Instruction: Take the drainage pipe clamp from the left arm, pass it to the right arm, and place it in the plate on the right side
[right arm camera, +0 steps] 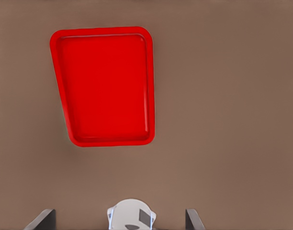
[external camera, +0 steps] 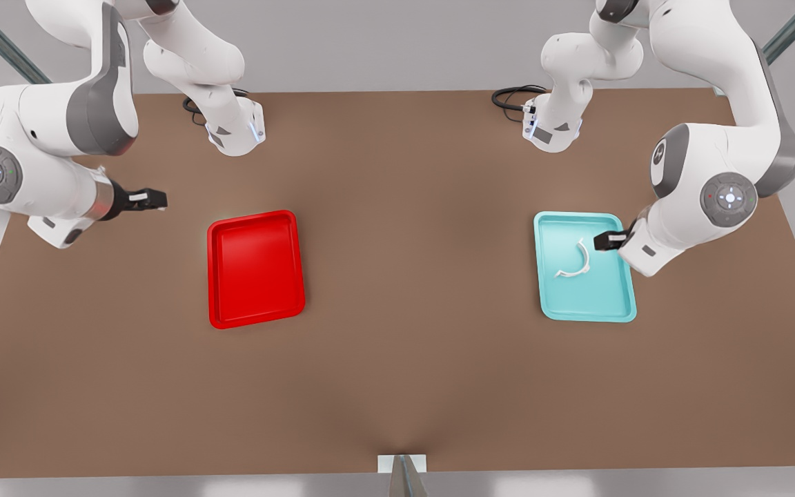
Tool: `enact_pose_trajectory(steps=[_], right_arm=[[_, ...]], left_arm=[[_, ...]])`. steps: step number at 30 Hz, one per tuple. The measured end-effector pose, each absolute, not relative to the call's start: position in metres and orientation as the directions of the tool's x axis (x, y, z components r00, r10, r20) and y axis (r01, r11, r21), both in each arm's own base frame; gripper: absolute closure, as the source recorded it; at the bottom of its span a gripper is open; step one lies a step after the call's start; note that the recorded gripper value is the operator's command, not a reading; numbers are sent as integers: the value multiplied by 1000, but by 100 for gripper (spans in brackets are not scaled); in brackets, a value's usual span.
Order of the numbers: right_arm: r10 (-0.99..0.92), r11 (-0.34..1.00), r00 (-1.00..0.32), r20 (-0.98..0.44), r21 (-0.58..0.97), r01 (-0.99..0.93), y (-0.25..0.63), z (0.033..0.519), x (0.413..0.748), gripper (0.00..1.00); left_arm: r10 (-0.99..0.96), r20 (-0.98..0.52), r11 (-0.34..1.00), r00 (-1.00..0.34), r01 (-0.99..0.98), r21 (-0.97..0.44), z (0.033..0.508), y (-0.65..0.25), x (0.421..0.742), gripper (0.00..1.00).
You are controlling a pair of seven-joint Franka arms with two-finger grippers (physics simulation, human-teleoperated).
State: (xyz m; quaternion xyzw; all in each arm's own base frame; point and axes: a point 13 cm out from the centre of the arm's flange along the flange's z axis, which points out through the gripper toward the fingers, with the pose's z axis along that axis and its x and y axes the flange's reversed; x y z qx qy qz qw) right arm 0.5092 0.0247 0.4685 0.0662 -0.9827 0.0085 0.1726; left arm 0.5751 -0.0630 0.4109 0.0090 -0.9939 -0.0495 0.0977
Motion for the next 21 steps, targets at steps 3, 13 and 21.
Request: enact_pose_trajectory(steps=[3, 13, 21], right_arm=[[-130, 991, -941, 312, 8, -135, 26, 466, 518, 0], [-156, 988, -944, 290, 38, -151, 40, 450, 535, 0], [-149, 989, -948, 282, 21, -149, 34, 438, 542, 0]], left_arm=[[-57, 213, 993, -975, -33, 114, 388, -48, 577, 0], [-246, 337, 969, -909, -239, 63, 82, 42, 459, 0], [-281, 213, 959, -936, -281, 29, 48, 48, 443, 0]])
